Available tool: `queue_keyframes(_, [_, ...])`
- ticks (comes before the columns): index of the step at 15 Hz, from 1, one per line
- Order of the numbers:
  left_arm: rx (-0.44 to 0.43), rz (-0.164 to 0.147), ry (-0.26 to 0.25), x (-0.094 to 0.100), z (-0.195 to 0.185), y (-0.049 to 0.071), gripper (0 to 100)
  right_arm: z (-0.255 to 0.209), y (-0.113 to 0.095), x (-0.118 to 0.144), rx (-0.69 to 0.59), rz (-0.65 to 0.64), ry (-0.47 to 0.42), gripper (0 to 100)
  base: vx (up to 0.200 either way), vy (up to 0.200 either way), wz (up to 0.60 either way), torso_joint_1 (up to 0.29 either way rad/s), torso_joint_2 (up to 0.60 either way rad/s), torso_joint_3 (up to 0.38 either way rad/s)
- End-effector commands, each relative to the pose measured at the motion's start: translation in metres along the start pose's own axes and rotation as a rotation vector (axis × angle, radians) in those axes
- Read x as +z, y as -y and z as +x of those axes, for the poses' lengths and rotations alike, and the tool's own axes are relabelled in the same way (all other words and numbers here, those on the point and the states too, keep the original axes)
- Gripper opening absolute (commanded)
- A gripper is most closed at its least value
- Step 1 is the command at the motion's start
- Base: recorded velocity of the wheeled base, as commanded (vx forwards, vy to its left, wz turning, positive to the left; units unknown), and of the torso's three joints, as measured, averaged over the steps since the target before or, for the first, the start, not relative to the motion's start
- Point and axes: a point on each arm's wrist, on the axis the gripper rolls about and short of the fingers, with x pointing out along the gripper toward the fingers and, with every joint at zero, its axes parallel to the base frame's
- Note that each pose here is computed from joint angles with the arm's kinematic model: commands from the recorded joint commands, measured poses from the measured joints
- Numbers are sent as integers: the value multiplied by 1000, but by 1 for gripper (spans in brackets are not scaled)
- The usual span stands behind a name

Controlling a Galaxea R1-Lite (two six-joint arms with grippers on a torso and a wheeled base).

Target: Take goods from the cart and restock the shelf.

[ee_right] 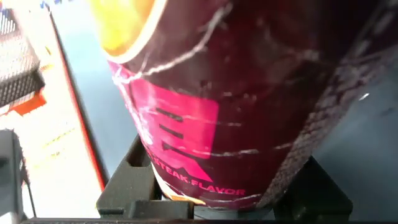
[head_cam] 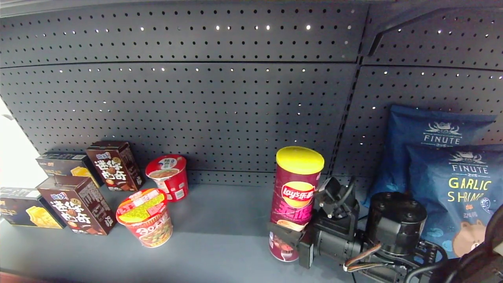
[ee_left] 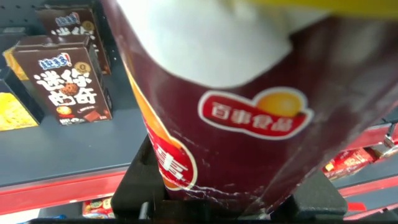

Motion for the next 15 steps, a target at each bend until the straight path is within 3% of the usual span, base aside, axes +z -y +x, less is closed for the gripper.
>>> queue_keyframes(1, [9, 1, 14, 1, -2, 0, 0, 5, -1, -13, 5, 5, -44, 0, 0, 0, 0, 0, 0, 0])
queue_keyframes(15, [11, 2, 31, 0, -6, 0, 0, 13, -1, -35, 9, 11, -101, 0, 0, 0, 0, 0, 0, 0])
